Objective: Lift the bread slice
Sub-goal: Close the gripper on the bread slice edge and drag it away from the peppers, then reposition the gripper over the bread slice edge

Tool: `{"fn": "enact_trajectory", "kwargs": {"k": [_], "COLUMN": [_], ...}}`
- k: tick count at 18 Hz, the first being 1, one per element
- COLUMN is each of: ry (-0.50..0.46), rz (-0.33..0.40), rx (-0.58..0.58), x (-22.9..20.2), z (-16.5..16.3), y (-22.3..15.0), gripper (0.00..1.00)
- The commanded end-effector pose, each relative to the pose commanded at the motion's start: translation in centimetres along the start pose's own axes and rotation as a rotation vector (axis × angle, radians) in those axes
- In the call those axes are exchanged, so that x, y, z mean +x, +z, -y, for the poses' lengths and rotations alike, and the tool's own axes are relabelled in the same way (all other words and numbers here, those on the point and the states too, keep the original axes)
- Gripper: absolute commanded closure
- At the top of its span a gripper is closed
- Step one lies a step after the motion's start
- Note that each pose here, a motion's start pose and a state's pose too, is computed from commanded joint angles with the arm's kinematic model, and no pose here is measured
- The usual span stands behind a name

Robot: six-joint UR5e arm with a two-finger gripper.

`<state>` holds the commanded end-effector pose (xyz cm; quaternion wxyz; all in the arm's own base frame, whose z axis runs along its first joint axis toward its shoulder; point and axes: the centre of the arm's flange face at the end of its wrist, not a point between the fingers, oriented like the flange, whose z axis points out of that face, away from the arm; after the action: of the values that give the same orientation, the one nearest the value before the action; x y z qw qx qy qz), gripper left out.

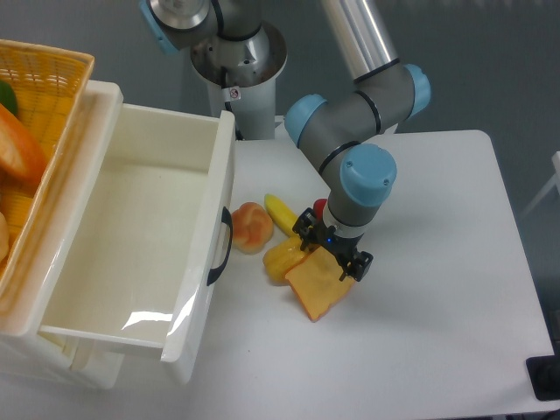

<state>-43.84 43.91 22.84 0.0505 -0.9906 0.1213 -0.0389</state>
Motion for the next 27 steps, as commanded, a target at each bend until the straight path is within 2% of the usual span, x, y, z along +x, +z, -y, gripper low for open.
{"fn": "enact_trajectory", "kwargs": {"k": [2,3,12,13,14,15,16,24,27], "ry": [-0.003,-0.002,-0.03,-0.039,-0.04,-0.039,-0.044,-0.056,-0.064], "rz": [0.001,0.003,0.028,0.028,0.021,0.018,0.018,0.009,0.009], "rx": [0.008,0.012,0.021,0.019,0.017,0.011,0.007,0.002,0.003], "x": [-0.2,-0.3,-2.1,-2.5,-2.9,-3.5,-4.3,-6.1,-6.3], "z": [0.0,0.0,-0.5,-0.7,-0.8,-0.8,-0.9,-0.7,-1.1], "y": [-0.2,-0.4,-1.6,-1.5,-0.9,-0.2,0.2,2.1,2.1], "gripper": [0.89,1.0,1.0,0.96,0.62,0.37,0.26,0.01,0.01]}}
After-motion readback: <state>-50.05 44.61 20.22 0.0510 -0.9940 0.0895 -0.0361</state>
